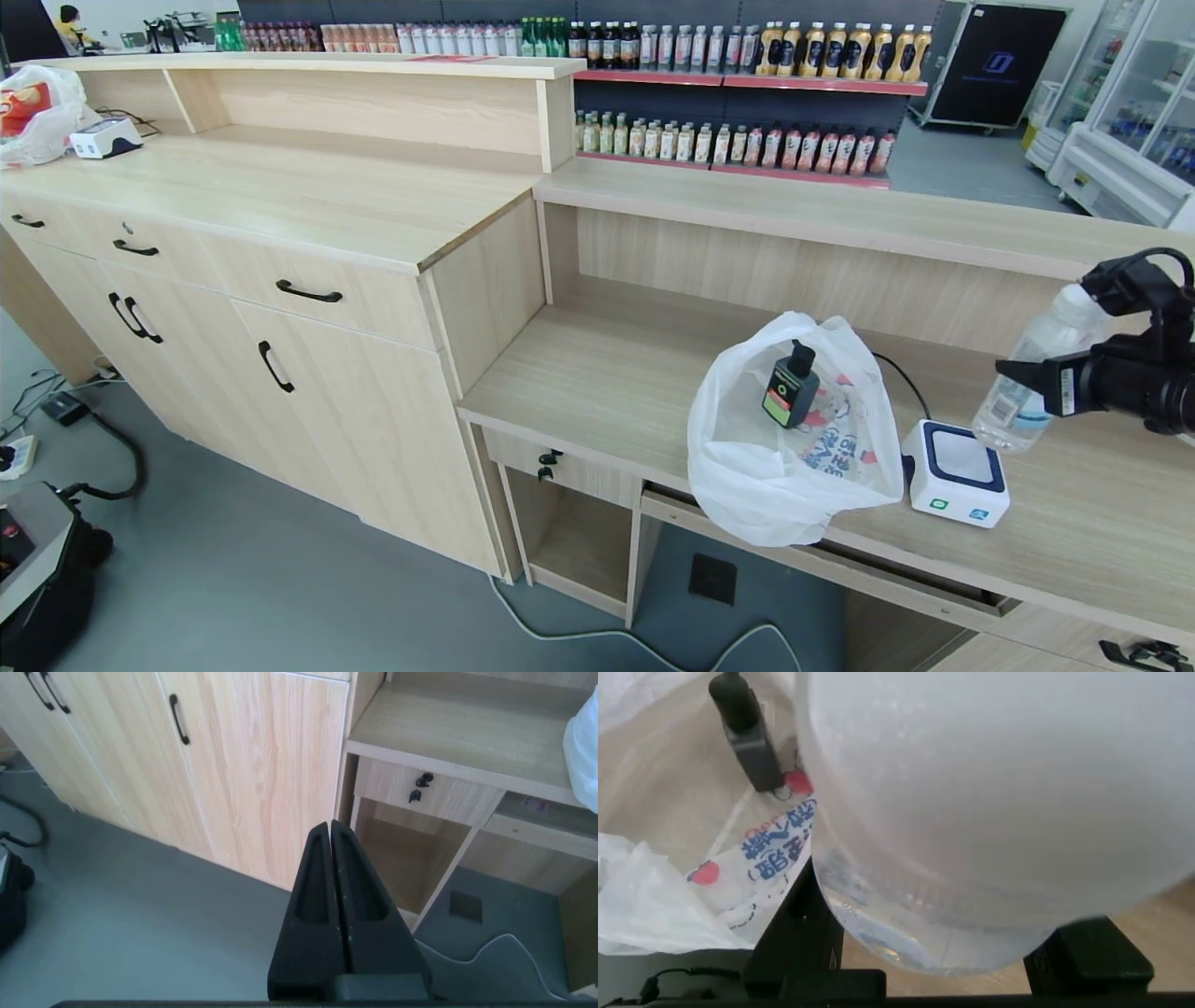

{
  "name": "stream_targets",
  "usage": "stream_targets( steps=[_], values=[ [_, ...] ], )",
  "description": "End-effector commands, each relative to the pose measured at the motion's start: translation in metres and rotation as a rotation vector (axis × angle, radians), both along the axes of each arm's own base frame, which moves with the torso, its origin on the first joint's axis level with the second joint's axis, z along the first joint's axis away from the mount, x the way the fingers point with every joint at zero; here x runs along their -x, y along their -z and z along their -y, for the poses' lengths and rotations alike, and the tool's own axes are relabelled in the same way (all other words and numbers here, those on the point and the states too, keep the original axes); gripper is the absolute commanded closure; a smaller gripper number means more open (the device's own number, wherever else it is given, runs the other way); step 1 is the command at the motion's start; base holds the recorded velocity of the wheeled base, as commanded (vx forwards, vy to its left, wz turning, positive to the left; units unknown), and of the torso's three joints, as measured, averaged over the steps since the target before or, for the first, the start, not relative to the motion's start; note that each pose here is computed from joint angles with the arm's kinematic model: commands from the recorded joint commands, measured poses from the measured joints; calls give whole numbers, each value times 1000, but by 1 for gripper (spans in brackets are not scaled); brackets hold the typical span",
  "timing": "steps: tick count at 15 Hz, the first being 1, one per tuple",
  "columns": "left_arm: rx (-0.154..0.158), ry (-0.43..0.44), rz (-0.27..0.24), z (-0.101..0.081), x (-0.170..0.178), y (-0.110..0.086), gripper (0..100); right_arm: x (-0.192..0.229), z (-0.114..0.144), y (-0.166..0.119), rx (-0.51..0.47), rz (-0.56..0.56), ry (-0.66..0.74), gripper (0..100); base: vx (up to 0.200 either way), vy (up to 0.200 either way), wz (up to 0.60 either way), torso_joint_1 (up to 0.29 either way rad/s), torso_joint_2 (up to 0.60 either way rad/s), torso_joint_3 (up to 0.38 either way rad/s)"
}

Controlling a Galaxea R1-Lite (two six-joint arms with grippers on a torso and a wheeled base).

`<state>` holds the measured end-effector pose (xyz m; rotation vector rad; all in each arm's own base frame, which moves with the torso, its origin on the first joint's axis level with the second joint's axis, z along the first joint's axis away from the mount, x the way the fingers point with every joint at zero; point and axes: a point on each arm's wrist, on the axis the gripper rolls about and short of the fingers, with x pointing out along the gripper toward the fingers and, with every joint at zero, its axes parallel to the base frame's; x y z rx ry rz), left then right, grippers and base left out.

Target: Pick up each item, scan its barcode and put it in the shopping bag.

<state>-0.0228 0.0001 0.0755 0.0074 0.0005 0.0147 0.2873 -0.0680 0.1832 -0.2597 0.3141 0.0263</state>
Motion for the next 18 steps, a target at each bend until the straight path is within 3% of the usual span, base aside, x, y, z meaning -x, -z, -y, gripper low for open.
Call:
stream_targets(
  steps=[1,9,13,14,18],
  values=[
    [0,-1,0,0,0,0,100,27,-20,3,13,36,-29,100,0,0,0,0,0,0],
    [0,-1,0,0,0,0,100,7,-62,18,69,167,-57,100,0,0,0,0,0,0],
    [0,-1,0,0,0,0,100,7,-66,22,55,168,-123,100,0,0,450,3,2,1],
    [0,-1,0,0,0,0,100,10,-67,29,38,148,-191,100,0,0,0,0,0,0],
    [0,-1,0,0,0,0,100,-3,-67,50,28,121,-200,100,0,0,0,0,0,0]
  ],
)
